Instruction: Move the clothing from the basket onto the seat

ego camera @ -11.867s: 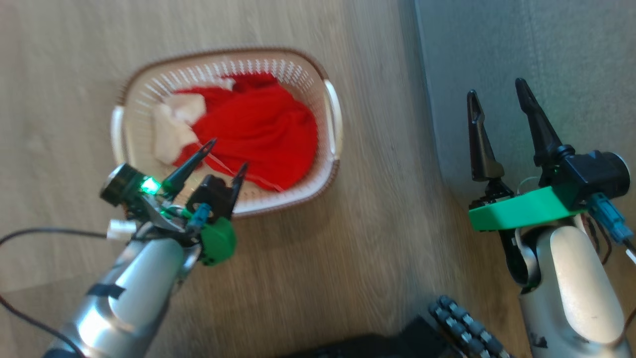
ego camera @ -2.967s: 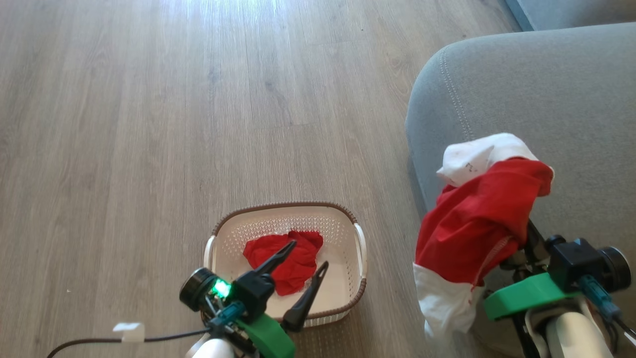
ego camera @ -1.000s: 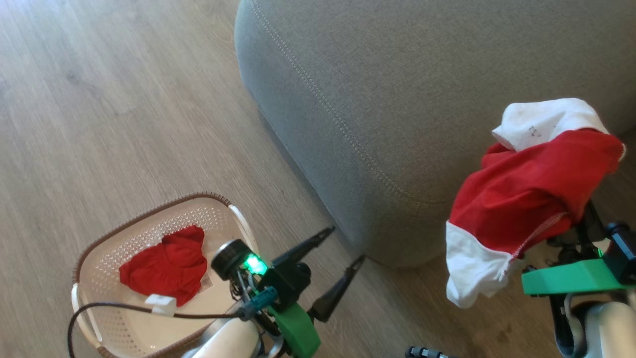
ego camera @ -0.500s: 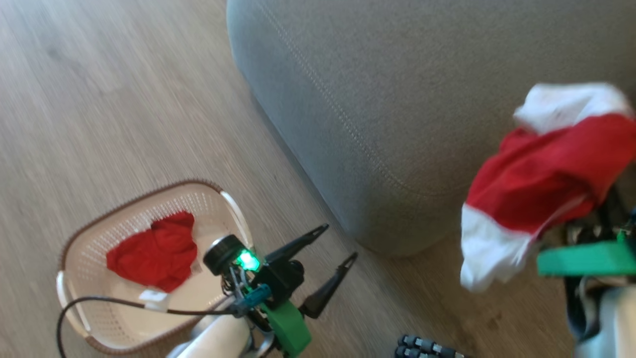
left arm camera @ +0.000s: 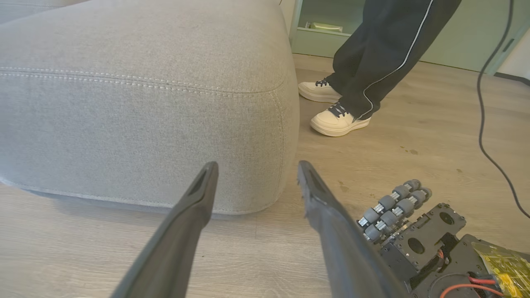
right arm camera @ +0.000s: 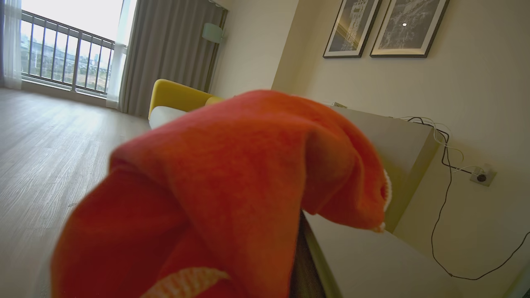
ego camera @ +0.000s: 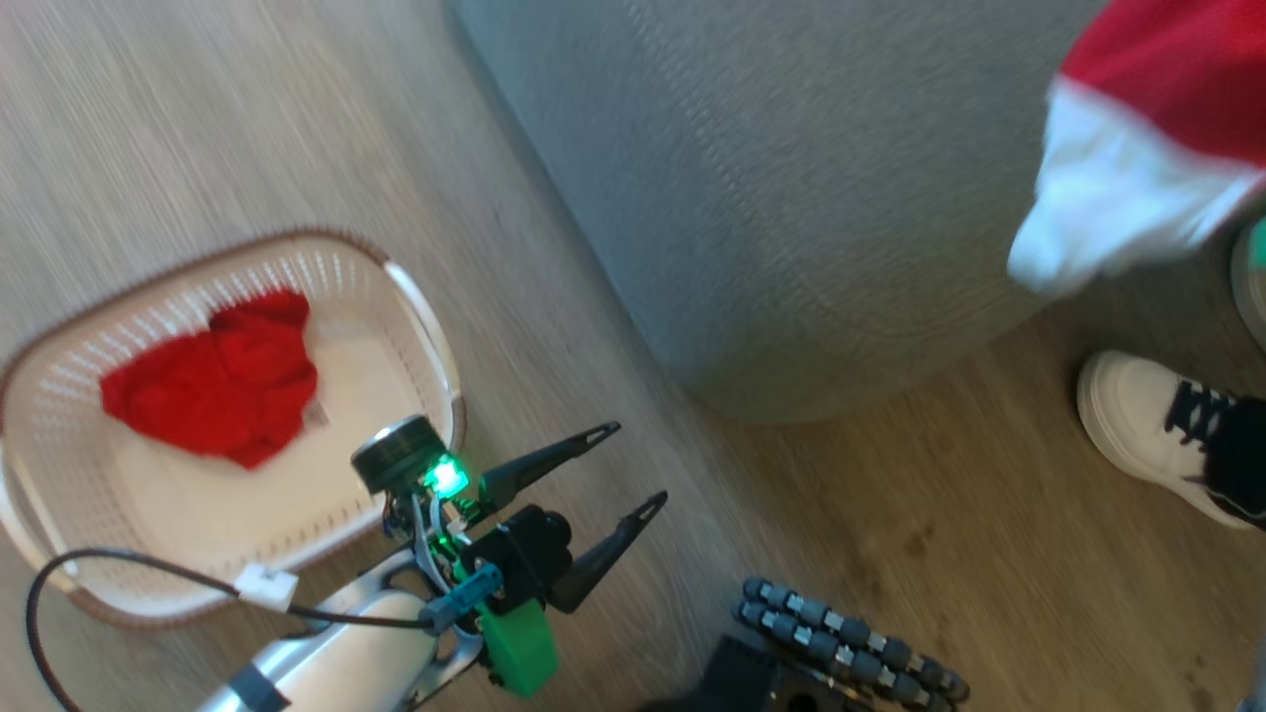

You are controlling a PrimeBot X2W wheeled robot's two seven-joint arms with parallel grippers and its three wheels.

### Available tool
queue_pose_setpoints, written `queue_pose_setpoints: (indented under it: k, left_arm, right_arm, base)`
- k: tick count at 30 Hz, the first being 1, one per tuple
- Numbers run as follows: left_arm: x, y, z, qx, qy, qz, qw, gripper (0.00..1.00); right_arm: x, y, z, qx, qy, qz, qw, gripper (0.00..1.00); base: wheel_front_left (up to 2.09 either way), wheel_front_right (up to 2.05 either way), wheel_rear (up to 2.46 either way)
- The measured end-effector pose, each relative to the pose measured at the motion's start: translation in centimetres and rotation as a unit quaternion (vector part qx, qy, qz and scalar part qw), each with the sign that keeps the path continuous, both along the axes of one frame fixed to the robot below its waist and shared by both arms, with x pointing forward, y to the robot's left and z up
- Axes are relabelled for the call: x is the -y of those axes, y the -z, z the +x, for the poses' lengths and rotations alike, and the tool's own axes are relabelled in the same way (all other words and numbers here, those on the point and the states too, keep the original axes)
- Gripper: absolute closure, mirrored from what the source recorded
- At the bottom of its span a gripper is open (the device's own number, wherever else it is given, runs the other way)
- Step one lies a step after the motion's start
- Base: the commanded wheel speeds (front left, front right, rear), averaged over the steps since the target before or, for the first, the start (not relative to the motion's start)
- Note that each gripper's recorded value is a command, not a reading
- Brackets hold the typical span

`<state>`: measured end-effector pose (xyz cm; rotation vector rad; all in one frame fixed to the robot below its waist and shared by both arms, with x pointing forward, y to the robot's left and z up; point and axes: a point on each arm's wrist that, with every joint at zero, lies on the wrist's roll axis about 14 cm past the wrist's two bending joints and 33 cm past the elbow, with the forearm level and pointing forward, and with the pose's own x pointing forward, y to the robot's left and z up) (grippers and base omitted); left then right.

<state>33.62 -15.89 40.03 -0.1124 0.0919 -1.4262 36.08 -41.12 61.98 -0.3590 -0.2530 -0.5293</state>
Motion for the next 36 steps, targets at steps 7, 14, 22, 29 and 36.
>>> queue_pose_setpoints:
  k: [7, 14, 22, 29, 36]
  left_arm:
    - [-0.4, 2.9, -0.1, -0.013, 0.032, -0.010, 0.999, 0.00]
    - [-1.5, 5.0, -1.3, -0.036, 0.046, 0.001, 0.998, 0.00]
    - [-2.9, 5.9, 0.6, -0.041, 0.006, 0.008, 0.999, 0.00]
    - [-4.2, 6.7, 1.9, -0.060, -0.035, 0.014, 0.998, 0.00]
    - [-4.5, 7.0, 2.7, -0.067, -0.054, 0.010, 0.996, 0.00]
  right_arm:
    - [2.4, -0.7, 6.3, -0.009, -0.005, -0.036, 0.999, 1.00]
    - [5.2, 0.4, 11.8, -0.012, -0.002, -0.014, 1.000, 1.00]
    - [9.8, 6.4, 14.9, -0.037, 0.054, 0.095, 0.993, 1.00]
    - [9.1, 11.1, 19.5, -0.076, 0.051, 0.138, 0.986, 1.00]
    - [8.1, 18.3, 19.6, -0.165, 0.059, 0.171, 0.970, 1.00]
  base:
    - [0.00, 0.00, 0.00]
    - [0.00, 0.00, 0.00]
    - [0.00, 0.00, 0.00]
    - [0.00, 0.00, 0.00]
    - [0.00, 0.00, 0.00]
